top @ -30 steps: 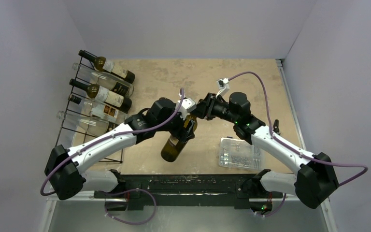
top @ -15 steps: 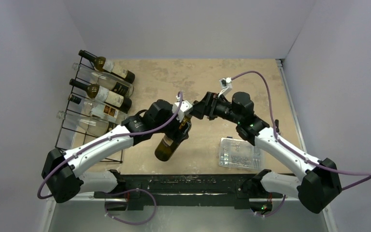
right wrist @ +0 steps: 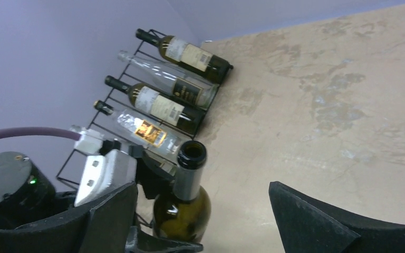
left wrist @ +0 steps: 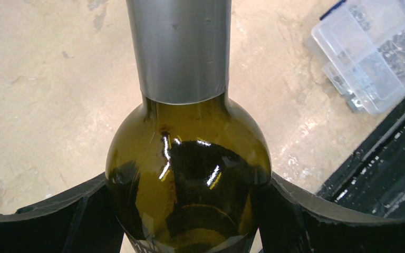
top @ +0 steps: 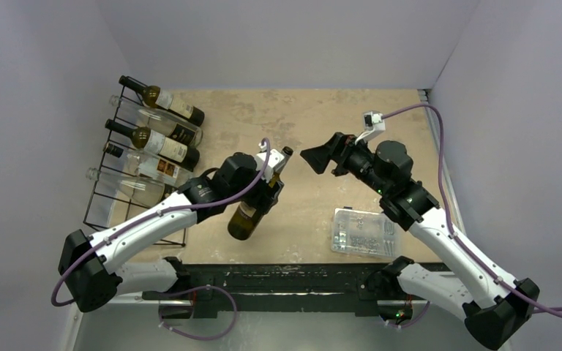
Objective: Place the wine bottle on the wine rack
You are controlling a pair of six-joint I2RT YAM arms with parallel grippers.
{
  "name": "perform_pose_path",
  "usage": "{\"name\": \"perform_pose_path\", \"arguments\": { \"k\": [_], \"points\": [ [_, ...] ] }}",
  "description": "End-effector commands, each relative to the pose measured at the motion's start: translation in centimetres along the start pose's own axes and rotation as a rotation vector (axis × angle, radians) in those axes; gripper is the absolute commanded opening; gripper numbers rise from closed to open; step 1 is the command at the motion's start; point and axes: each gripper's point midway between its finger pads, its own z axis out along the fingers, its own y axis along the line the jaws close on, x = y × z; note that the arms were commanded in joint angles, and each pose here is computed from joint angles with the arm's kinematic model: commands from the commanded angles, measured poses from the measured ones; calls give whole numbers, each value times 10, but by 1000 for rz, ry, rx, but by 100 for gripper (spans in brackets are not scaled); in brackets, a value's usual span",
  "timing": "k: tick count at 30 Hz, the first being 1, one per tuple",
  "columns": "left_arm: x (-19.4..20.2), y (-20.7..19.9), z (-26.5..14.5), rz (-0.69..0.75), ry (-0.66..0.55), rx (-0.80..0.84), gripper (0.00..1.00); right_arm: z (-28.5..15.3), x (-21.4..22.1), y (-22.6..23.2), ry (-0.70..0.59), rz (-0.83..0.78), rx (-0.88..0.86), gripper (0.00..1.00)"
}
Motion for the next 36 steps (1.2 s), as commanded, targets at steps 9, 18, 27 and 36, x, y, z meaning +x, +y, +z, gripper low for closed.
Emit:
{"name": "perform_pose_path", "arguments": {
  "k": [9,18,27,36],
  "points": [
    [-5,107,-67,-375,-137,-625,0,-3,8,-37,19,-111,153,99],
    [44,181,-165,-763,-198,-1117,0,5,20,-47,63,-131,160,99],
    [84,206,-219,-1133,-478,-1374,0,8,32,-56,97,-120,176,99],
    [112,222,-250,-1208,-589,-1571,0,16,43,-61,132,-102,172,99]
  ]
}}
